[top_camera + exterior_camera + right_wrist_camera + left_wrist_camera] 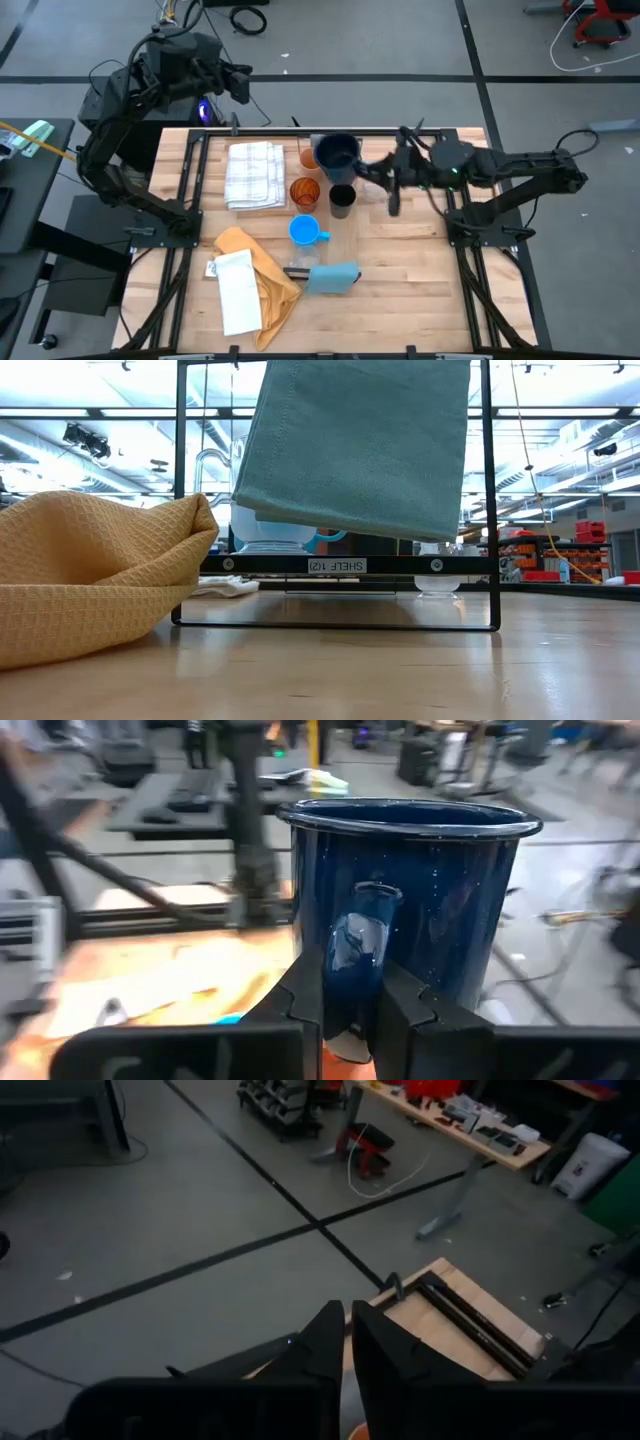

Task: Stack small to large cups/mugs on shelf
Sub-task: Put the dark blue mug on the shelf

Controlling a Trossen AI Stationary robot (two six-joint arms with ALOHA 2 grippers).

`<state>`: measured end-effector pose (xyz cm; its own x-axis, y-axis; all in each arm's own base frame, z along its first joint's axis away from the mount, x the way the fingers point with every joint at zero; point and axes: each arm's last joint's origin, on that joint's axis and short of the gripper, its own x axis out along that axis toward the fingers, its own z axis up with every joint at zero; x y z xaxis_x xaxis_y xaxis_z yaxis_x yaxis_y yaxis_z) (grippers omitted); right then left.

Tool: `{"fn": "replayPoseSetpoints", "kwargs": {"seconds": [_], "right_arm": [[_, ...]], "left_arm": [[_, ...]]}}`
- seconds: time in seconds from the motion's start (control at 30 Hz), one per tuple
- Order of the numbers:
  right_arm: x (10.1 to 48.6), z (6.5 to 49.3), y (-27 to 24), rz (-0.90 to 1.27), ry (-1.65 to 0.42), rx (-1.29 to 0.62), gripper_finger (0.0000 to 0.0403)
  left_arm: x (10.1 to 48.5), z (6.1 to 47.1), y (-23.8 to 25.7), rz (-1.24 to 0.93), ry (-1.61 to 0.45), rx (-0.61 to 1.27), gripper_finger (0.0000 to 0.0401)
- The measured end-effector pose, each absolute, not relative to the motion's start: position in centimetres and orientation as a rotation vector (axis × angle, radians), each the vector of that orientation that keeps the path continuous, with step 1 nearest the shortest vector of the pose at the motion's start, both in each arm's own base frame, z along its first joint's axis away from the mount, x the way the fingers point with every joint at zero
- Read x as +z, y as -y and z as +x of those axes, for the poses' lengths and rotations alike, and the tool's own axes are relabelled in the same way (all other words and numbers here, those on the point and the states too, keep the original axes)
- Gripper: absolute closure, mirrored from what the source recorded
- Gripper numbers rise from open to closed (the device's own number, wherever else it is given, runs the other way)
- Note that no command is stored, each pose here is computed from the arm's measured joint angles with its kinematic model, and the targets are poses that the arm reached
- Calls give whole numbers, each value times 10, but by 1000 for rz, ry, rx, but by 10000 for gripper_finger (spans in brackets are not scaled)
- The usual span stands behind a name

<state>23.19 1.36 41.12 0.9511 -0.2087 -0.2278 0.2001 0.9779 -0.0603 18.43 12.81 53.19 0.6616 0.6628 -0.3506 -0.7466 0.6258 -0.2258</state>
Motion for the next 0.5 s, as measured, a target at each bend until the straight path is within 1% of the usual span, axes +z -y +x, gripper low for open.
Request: {"fn": "replayPoseSetpoints", "kwargs": {"seconds": [0.1, 0.23, 0.4, 0.5], "right_arm": [[409, 221, -29, 4, -235, -186, 355], [399, 209, -44, 37, -246, -224, 355], [372, 191, -53, 130, -240, -300, 355], [356, 183, -59, 190, -173, -318, 355]], "left_arm": [[531, 184, -129, -358, -254, 819, 373], [531, 185, -130, -352, -254, 818, 366], [531, 185, -130, -339, -261, 816, 359], [531, 185, -130, -340, -263, 816, 359]]}}
